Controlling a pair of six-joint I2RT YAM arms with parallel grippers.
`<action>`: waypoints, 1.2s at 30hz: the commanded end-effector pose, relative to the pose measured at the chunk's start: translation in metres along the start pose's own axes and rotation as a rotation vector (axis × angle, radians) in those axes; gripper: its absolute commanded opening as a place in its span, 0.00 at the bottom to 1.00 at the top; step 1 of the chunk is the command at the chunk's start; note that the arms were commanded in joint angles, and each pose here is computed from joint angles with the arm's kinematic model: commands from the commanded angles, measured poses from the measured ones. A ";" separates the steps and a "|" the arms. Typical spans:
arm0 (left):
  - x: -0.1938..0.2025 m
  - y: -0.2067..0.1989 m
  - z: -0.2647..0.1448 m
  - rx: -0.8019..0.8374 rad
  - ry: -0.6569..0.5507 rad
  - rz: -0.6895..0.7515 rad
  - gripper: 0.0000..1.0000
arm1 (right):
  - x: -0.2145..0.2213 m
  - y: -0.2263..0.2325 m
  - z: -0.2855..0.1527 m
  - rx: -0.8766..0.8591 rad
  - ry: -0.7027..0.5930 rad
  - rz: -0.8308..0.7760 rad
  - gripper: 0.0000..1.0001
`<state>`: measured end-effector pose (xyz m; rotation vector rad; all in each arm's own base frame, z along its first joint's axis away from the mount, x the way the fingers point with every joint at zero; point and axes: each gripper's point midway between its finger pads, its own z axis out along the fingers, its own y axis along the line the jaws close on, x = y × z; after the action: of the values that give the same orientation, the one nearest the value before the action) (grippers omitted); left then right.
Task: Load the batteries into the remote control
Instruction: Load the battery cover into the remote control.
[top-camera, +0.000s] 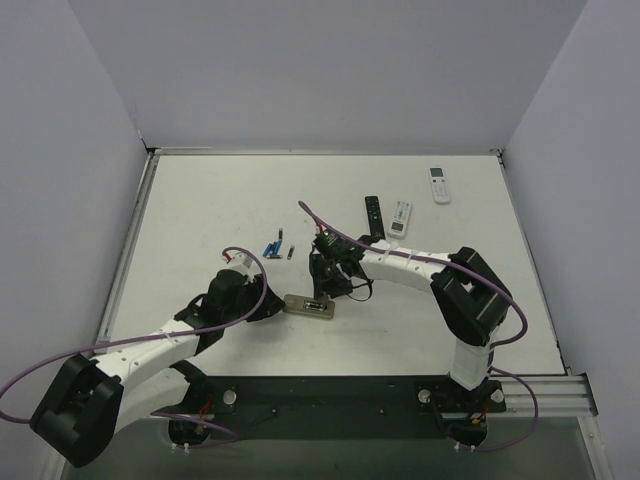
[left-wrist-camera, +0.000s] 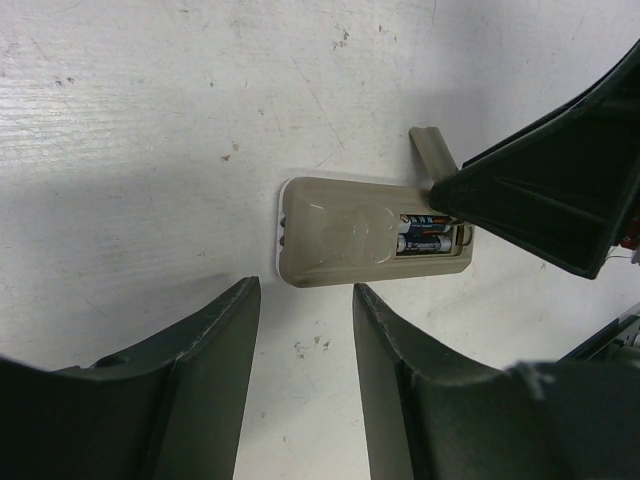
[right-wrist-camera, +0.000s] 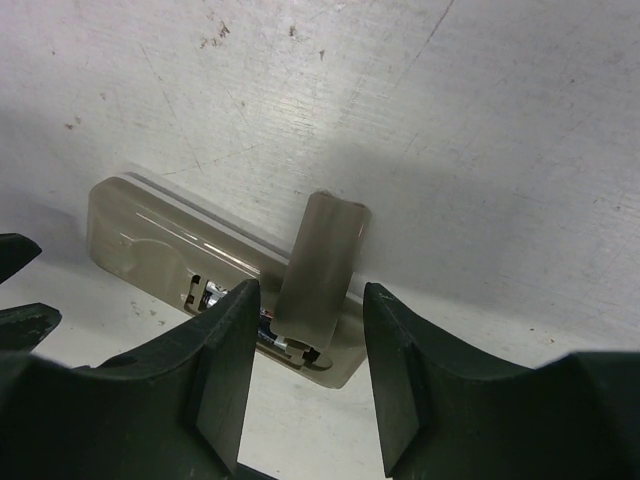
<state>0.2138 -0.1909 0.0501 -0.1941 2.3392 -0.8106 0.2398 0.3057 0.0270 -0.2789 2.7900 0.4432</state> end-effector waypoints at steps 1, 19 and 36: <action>-0.007 -0.010 0.001 0.047 -0.028 0.000 0.52 | 0.008 -0.001 0.003 0.013 0.028 0.004 0.41; -0.003 -0.011 0.007 0.054 -0.003 -0.006 0.52 | 0.014 0.000 -0.001 -0.006 0.050 -0.030 0.11; -0.004 -0.006 0.013 0.035 -0.011 -0.006 0.52 | -0.004 0.020 -0.046 -0.100 -0.053 -0.460 0.00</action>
<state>0.2138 -0.1959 0.0384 -0.1867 2.3713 -0.8227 0.2299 0.3047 0.0449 -0.6739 2.6739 0.4413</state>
